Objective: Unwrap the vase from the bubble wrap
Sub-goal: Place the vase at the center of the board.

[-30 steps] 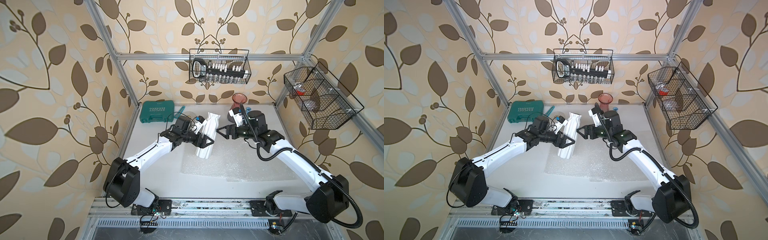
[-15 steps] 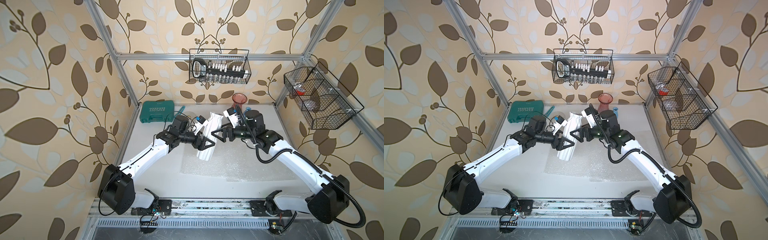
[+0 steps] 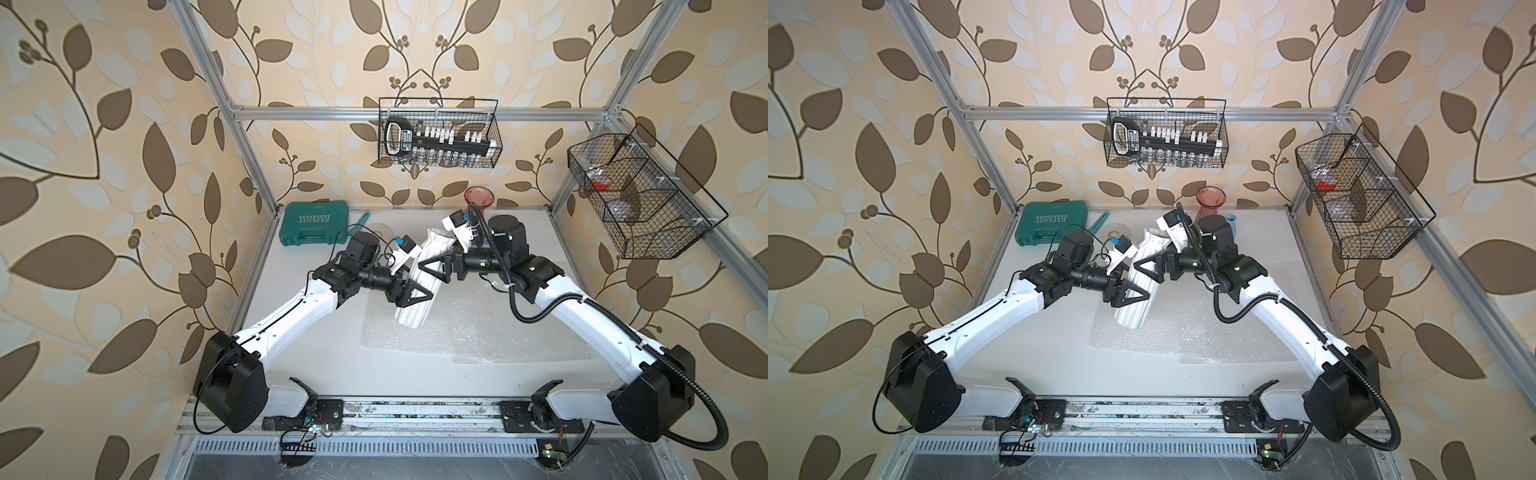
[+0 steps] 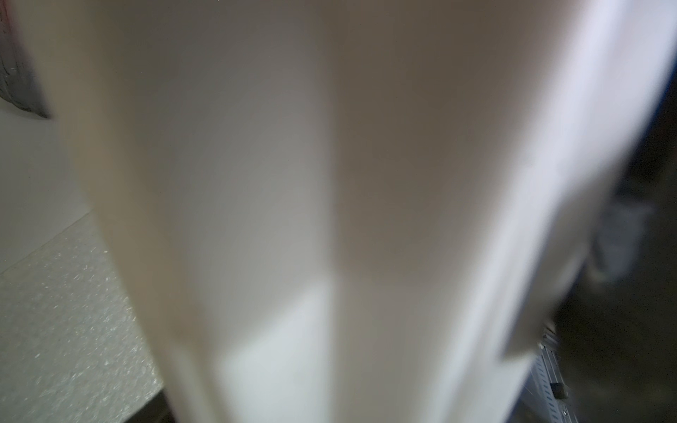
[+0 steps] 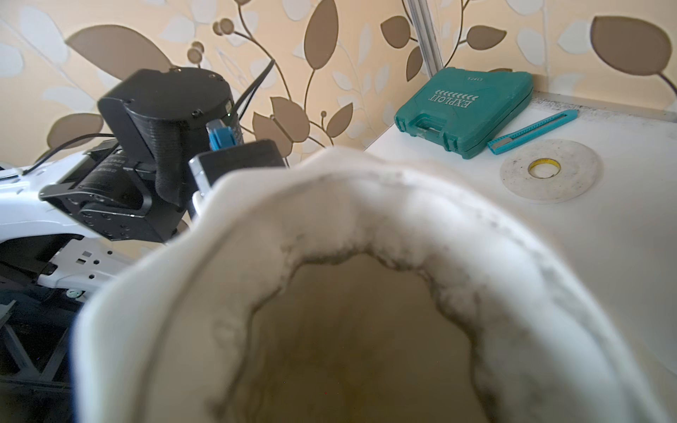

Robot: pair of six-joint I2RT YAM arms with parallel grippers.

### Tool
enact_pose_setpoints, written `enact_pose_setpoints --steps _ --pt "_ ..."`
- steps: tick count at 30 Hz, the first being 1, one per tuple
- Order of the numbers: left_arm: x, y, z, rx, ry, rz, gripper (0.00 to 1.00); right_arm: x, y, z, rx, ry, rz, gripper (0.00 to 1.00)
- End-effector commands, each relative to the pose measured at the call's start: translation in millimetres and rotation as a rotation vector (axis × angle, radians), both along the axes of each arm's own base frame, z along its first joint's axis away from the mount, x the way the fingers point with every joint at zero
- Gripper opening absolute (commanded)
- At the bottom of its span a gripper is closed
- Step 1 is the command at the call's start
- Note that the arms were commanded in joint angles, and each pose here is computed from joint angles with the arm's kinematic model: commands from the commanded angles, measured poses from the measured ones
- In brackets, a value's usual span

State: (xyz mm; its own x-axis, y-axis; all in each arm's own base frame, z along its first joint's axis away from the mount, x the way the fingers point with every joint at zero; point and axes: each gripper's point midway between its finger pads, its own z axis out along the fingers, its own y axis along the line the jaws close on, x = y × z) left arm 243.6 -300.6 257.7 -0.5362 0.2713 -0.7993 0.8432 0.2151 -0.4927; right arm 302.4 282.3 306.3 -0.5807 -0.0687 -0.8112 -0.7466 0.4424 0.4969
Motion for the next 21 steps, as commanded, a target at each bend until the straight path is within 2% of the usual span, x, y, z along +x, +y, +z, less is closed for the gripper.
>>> enact_pose_setpoints --steps 1,5,7,10,12,16,21 --pt "-15 -3 59 -0.124 -0.18 -0.08 0.67 -4 9 11 0.018 -0.018 0.056 0.97" --pt "-14 -3 56 -0.115 -0.173 -0.078 0.67 -5 11 7 0.015 0.005 0.074 0.87" --pt "-13 -3 54 -0.106 -0.166 -0.075 0.68 -5 13 5 0.012 0.02 0.082 0.77" --pt "-11 -3 49 -0.087 -0.146 -0.069 0.73 -2 13 4 0.004 0.028 0.073 0.71" --pt "-10 -3 46 -0.072 -0.131 -0.063 0.79 1 11 4 -0.005 0.021 0.053 0.7" --pt "-6 2 39 -0.014 -0.105 -0.012 0.97 9 6 7 -0.024 -0.004 -0.003 0.7" --pt "-2 21 28 0.097 -0.12 0.101 0.99 24 0 9 -0.058 -0.042 -0.067 0.7"
